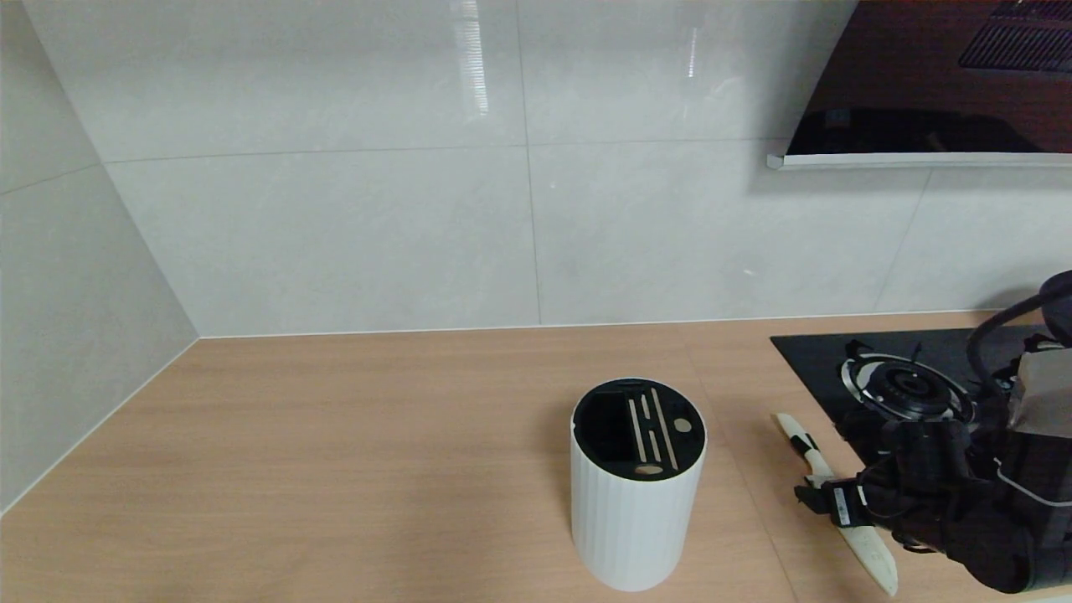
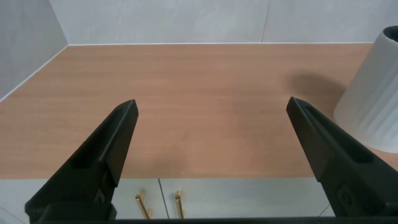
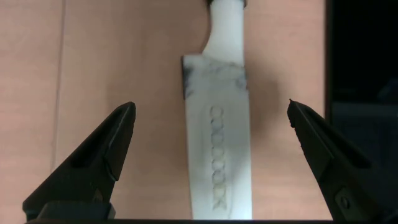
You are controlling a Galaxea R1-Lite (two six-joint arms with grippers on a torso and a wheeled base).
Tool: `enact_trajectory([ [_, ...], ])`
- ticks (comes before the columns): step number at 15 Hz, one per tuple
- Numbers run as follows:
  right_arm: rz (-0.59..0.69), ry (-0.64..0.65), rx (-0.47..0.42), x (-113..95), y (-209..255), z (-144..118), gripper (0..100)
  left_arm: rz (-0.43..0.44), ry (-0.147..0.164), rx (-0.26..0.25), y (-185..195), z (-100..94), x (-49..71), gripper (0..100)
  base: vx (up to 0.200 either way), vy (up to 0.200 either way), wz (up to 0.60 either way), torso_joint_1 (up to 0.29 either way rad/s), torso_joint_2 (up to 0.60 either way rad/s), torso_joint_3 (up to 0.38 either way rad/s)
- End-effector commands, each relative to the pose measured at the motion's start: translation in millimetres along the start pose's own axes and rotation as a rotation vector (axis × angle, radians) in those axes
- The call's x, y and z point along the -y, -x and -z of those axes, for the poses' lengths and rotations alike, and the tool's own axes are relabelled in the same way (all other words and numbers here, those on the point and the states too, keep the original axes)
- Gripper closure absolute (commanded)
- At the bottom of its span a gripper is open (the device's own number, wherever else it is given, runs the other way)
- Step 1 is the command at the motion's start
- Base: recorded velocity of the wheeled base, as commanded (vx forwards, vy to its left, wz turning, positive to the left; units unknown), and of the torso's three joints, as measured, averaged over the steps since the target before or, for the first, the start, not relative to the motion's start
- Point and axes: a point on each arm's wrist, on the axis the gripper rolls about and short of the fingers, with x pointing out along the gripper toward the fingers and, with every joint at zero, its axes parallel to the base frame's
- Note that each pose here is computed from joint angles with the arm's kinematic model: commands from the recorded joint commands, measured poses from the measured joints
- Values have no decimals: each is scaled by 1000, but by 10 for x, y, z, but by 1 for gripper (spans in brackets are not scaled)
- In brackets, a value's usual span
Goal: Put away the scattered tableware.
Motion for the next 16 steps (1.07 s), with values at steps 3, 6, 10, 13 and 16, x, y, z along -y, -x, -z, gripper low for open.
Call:
enact_trajectory([
  [3, -1, -11, -24, 45, -76, 85, 0, -1, 0, 2, 1, -4, 0, 0, 0, 0, 0, 0, 0, 0],
  [6, -21, -27, 3, 90, -122, 95, 0, -1, 0, 0, 0, 0, 0, 0, 0, 0, 0, 0, 0, 0],
  [10, -22, -29, 43, 94, -194, 124, 0, -1, 0, 0, 0, 0, 0, 0, 0, 0, 0, 0, 0, 0],
  [13, -39, -30, 45, 90, -189, 123, 0, -1, 0, 0, 0, 0, 0, 0, 0, 0, 0, 0, 0, 0],
  [16, -42, -31, 42, 93, -199, 132, 0, -1, 0, 0, 0, 0, 0, 0, 0, 0, 0, 0, 0, 0],
])
